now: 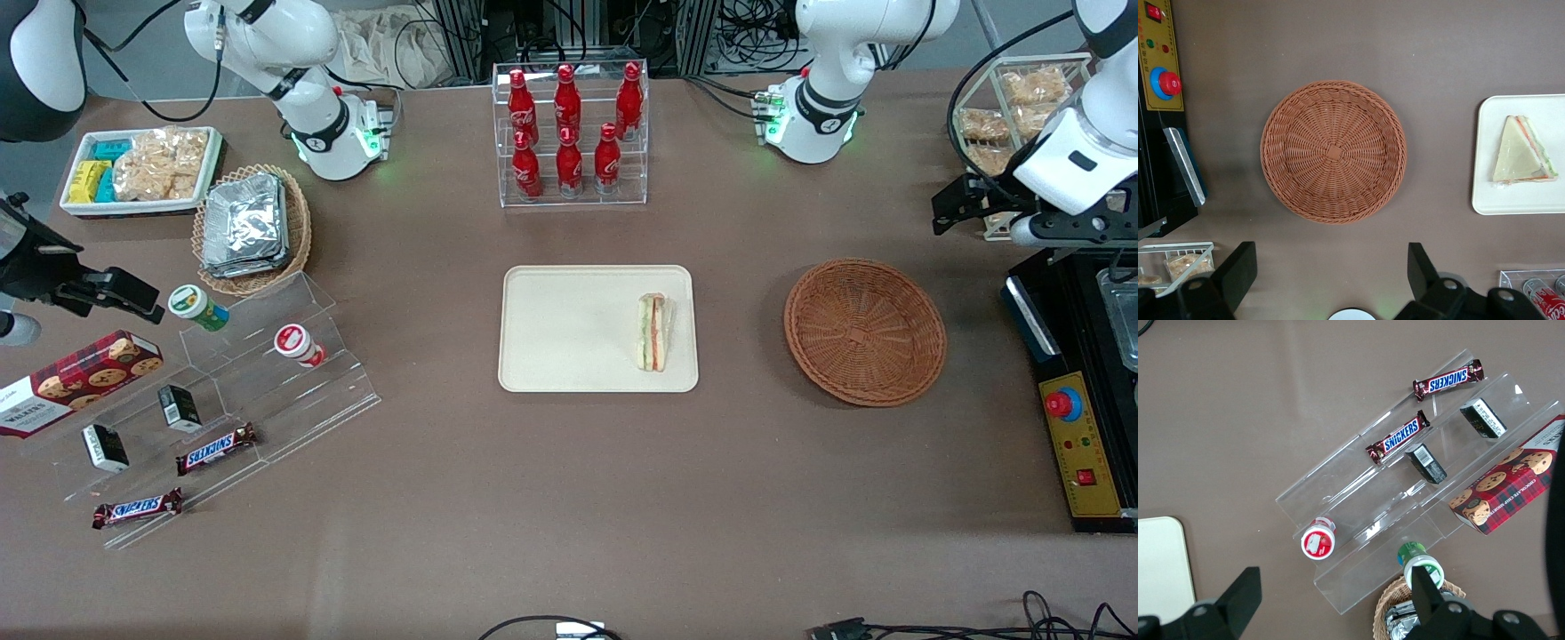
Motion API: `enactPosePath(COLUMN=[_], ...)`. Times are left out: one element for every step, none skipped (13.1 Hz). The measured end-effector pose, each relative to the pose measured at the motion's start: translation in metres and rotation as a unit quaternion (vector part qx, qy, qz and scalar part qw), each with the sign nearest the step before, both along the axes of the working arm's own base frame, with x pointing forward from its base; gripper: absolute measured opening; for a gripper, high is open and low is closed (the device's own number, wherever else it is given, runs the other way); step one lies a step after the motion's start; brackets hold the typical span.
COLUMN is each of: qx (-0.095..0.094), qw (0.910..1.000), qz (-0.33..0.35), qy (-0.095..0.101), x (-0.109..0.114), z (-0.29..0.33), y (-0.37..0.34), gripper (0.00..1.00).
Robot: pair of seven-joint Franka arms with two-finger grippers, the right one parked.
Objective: Place sandwich from basket to tray
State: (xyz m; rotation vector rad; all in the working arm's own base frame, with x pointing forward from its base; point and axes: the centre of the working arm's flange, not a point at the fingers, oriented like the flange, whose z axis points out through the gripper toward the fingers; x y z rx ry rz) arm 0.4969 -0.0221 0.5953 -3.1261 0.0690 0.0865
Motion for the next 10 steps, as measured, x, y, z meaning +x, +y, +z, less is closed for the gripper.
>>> enactPosePath(qx=[0.000, 0.000, 0.001, 0.001, 0.001, 0.001, 0.002, 0.002, 0.003, 0.005], qw=[1.0000, 1.0000, 1.0000, 1.0000, 1.0000, 1.0000, 0.9999, 0.9999, 0.9998, 0.9997], qz=[0.000, 0.000, 0.001, 0.001, 0.001, 0.004, 0.009, 0.015, 0.019, 0.023], qy=[-0.001, 0.000, 0.003, 0.005, 0.006, 0.007, 0.007, 0.007, 0.007, 0.007], x=[0.0010, 0.0017, 0.0021, 0.0027, 0.0030, 0.0032, 0.0033, 0.0032, 0.0030, 0.0029], z=[0.0026, 0.0046, 0.0057, 0.0064, 0.0063, 0.0058, 0.0056, 0.0055, 0.0056, 0.0056], y=[-0.0001, -0.0001, -0.0001, -0.0002, -0.0004, -0.0009, -0.0013, -0.0028, -0.0056, -0.0069], gripper=[1.00, 1.00, 1.00, 1.00, 1.00, 1.00, 1.00, 1.00, 1.00, 1.00])
